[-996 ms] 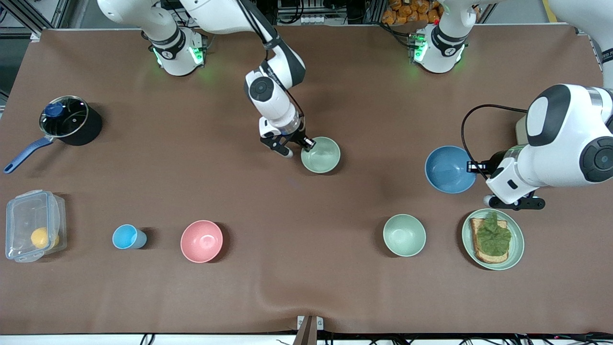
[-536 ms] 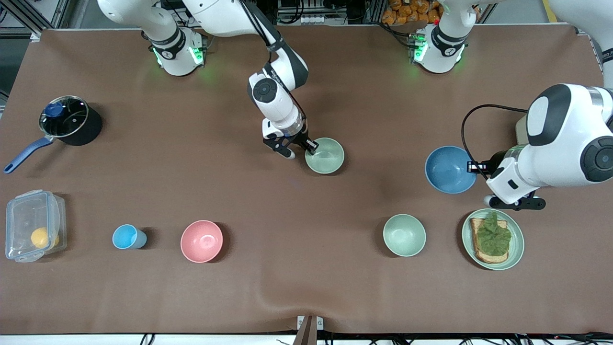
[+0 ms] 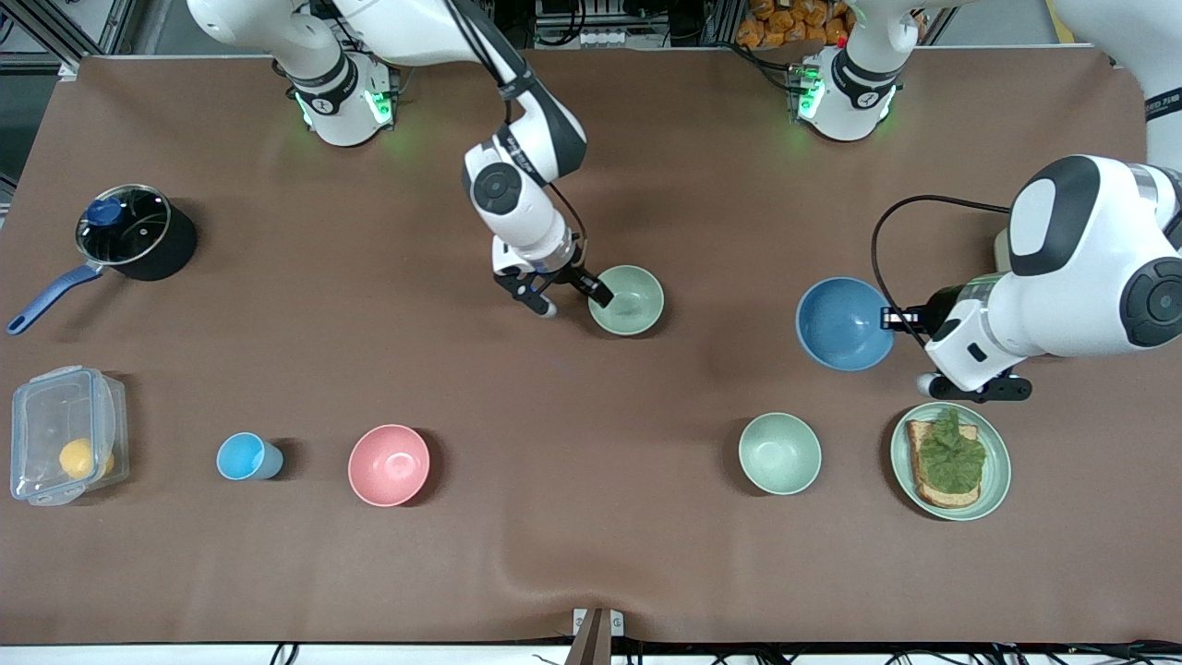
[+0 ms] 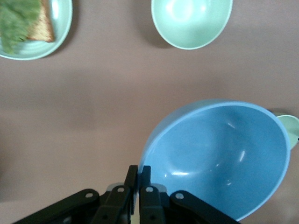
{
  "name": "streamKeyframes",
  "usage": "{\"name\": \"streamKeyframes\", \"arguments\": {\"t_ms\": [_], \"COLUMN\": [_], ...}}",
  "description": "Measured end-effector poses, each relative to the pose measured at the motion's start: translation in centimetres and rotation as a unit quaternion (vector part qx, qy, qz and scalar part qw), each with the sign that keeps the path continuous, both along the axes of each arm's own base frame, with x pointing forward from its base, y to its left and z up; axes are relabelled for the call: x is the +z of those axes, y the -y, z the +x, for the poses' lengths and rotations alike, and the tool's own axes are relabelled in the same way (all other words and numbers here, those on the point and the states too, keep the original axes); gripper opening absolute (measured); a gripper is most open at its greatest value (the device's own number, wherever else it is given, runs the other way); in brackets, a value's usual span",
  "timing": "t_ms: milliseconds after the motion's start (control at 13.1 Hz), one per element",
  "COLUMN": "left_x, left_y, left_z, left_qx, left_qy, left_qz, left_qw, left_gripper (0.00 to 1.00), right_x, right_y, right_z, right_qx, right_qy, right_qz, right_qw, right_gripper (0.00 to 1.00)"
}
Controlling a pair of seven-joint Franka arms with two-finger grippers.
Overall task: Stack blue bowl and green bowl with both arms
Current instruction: 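Carry the blue bowl with the left gripper over the green bowl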
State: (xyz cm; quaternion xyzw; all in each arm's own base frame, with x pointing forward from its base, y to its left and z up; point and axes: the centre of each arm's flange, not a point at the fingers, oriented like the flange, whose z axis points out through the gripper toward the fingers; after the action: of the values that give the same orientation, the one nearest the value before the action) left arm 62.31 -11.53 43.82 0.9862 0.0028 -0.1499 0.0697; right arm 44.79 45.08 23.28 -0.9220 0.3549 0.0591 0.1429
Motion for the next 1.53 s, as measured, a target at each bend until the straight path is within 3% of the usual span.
{"name": "streamKeyframes", "arguments": {"t_ms": [383,766,996,1302,1532], "left_x": [0.4,-1.8,-4.7,-8.0,-9.2], "left_y": [7.2,14.0,16.5,19.4,23.0], "left_z": [-1.9,-4.1,-5.9,-8.3,-10.5], "left_qx": [0.033,0.062,0.065,0.093,0.116], "left_qy": [-0.015,-0.02,-0.023,-0.018,-0.004], "left_qz": [0.01,0.03,0.039,0.047,0.05], "left_qw": [0.999,0.997,0.997,0.994,0.992], "left_gripper": [0.06,0.06,0.06,0.06,0.06], "right_x": [0.3,-1.0,-2.8,-3.7,-4.4], "right_y": [2.1,5.4,6.1,5.9,4.7], "right_z": [1.5,4.0,4.0,3.8,3.0], "right_qx": [-0.082,-0.186,-0.231,-0.265,-0.271], "right_qy": [-0.042,-0.075,-0.107,-0.118,-0.11], "right_qz": [-0.006,-0.009,0.005,0.022,0.029], "right_qw": [0.996,0.98,0.967,0.957,0.956], "right_gripper": [1.0,1.0,1.0,1.0,1.0]}}
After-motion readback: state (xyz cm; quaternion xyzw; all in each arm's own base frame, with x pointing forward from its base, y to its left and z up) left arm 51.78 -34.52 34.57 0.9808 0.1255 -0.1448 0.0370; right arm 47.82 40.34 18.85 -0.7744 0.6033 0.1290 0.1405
